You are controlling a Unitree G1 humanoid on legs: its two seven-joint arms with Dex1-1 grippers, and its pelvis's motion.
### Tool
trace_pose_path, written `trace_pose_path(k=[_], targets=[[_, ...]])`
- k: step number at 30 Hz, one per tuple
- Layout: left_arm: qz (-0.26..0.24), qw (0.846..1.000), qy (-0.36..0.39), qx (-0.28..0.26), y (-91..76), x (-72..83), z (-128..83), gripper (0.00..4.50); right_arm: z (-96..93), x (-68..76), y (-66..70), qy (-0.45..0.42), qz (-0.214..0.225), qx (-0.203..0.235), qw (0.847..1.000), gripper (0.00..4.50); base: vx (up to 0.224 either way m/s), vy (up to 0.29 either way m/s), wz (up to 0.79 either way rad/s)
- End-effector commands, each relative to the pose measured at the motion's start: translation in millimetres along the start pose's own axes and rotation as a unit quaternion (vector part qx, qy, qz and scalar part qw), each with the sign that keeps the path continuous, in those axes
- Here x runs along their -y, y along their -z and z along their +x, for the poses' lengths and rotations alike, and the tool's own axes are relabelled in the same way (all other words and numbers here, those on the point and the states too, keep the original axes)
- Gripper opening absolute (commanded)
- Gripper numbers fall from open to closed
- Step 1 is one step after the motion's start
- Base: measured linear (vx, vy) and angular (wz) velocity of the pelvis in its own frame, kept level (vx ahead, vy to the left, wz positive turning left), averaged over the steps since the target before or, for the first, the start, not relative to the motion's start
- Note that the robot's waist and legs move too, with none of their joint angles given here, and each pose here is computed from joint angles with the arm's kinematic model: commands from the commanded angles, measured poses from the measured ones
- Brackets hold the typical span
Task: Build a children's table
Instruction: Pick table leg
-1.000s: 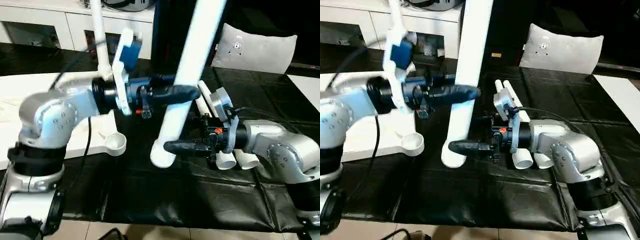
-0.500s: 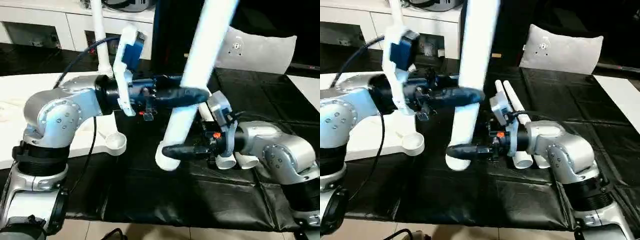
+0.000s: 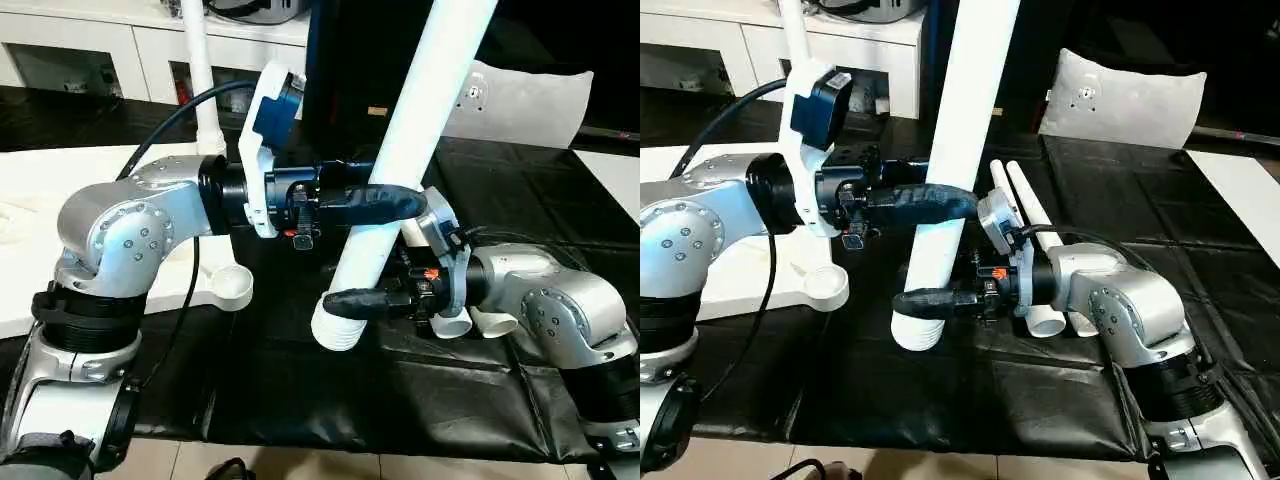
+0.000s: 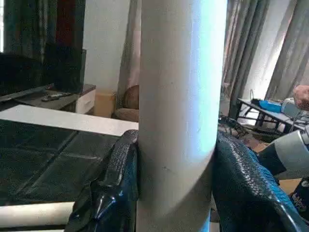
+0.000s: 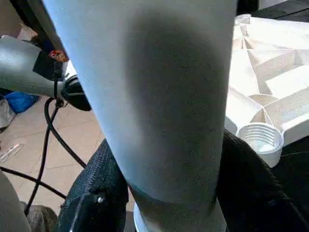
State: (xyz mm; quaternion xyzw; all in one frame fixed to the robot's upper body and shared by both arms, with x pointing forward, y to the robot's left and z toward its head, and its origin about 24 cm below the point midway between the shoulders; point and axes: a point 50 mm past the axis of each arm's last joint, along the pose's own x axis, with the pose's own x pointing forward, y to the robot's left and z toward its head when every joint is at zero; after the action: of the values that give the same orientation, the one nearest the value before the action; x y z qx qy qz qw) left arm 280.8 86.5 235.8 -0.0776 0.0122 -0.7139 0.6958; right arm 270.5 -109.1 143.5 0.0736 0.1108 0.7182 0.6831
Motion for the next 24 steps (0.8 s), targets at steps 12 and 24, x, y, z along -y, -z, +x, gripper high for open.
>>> trace_pose_path(k=[12, 24], targets=[[0.017, 0.999, -0.039, 0.002, 0.3, -3.6, 23.0, 2.49, 9.7, 3.4, 10.9, 0.025, 0.000, -0.010, 1.000, 1.95, 0.000, 0.000, 0.00], [-0.018, 0.995, -0.010, 0.094, -5.4, 6.1, 29.5, 3.45, 13.7, 4.7, 16.1, 0.051, 0.009, 0.006, 0.999, 1.91, 0.000, 0.000, 0.00]])
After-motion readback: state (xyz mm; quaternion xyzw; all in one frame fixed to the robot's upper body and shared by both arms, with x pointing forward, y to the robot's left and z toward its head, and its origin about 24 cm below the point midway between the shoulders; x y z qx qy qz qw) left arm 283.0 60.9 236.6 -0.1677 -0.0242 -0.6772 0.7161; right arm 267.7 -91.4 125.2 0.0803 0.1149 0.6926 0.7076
